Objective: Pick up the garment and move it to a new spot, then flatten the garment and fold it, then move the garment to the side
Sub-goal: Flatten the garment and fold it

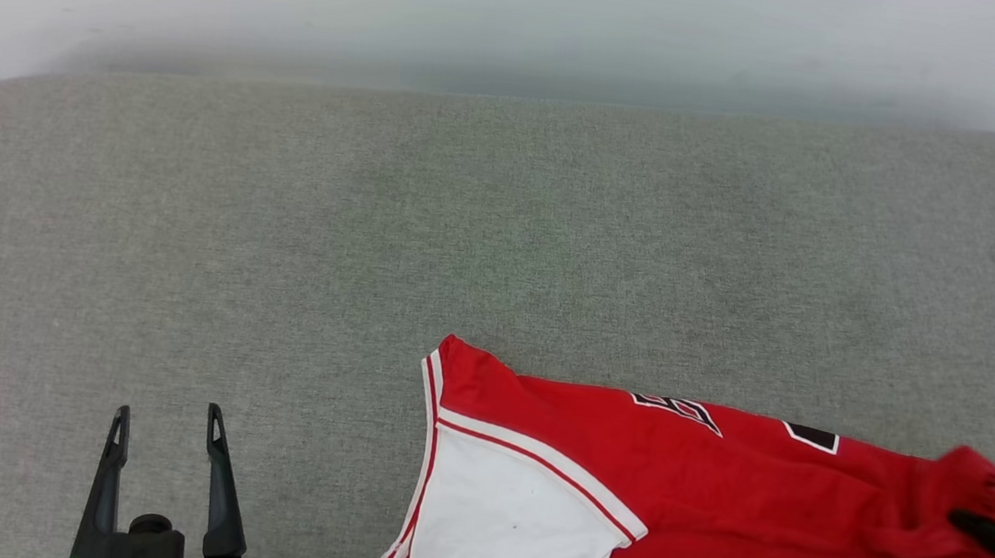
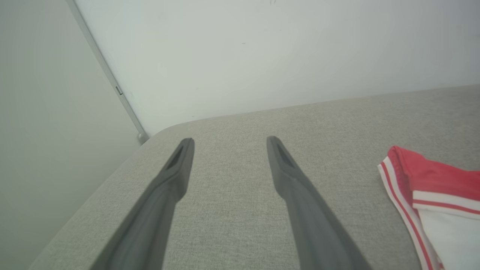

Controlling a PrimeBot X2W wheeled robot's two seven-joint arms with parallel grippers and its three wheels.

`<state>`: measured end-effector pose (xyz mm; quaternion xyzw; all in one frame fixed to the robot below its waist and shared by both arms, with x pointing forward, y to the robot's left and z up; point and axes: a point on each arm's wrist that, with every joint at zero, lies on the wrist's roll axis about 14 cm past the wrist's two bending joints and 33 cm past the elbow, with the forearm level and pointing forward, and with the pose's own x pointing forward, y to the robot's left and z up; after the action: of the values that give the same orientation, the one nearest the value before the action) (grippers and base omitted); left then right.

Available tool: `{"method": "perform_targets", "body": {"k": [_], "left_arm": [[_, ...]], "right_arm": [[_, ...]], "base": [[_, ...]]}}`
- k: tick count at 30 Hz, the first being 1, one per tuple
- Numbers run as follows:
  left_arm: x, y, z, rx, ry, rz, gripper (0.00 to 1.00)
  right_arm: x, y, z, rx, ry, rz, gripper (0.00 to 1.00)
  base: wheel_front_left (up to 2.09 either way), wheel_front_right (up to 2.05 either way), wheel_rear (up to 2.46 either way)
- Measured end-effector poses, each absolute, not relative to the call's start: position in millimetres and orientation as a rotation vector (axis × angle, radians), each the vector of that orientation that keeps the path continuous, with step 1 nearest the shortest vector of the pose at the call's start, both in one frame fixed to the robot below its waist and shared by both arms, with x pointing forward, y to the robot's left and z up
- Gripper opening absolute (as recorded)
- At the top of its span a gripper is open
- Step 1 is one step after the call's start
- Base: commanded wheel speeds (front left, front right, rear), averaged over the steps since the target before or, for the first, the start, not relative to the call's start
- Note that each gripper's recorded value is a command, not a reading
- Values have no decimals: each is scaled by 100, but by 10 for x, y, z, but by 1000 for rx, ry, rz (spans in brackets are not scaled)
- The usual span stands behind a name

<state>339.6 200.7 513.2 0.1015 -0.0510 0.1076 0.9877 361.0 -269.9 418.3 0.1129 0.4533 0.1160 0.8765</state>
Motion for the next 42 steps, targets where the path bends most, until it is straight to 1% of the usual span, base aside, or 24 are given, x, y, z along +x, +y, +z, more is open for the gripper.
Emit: {"method": "perform_targets", "body": {"k": [6,10,18,20,24,27,30,32,35,39,41,42], "left_arm": [[3362,2021,5123,190,-97,212,100],[3356,2037,5118,187,-94,210,100],[3403,2053,5059,184,-75,209,100],[3436,2048,5053,180,-74,209,100],[3472,2057,5032,175,-68,211,100],[3471,2090,5004,176,-58,221,100],[3479,2122,4993,176,-53,228,100],[3484,2141,4987,176,-51,235,100],[3494,2152,4968,172,-44,238,100],[3518,2160,4943,166,-37,241,100],[3536,2161,4941,164,-37,243,100],[3545,2159,4942,162,-38,242,100]], "right_arm": [[3637,-1994,4480,254,901,481,0],[3626,-1602,4609,194,882,616,0],[3751,-808,4703,71,856,819,0],[3782,-604,4702,12,850,867,0],[3821,-245,4661,-68,846,941,0],[3811,-49,4568,-141,862,983,0],[3735,125,4434,-173,899,1022,0],[3735,190,4343,-214,904,1028,0],[3748,219,4180,-256,924,1020,0],[3671,211,3911,-287,986,1010,0],[3679,207,3851,-297,982,1006,0],[3699,217,3851,-298,967,1006,28]], "base": [[0,0,0],[0,0,0],[0,0,0],[0,0,0],[0,0,0],[0,0,0],[0,0,0],[0,0,0],[0,0,0],[0,0,0],[0,0,0],[0,0,0]]}}
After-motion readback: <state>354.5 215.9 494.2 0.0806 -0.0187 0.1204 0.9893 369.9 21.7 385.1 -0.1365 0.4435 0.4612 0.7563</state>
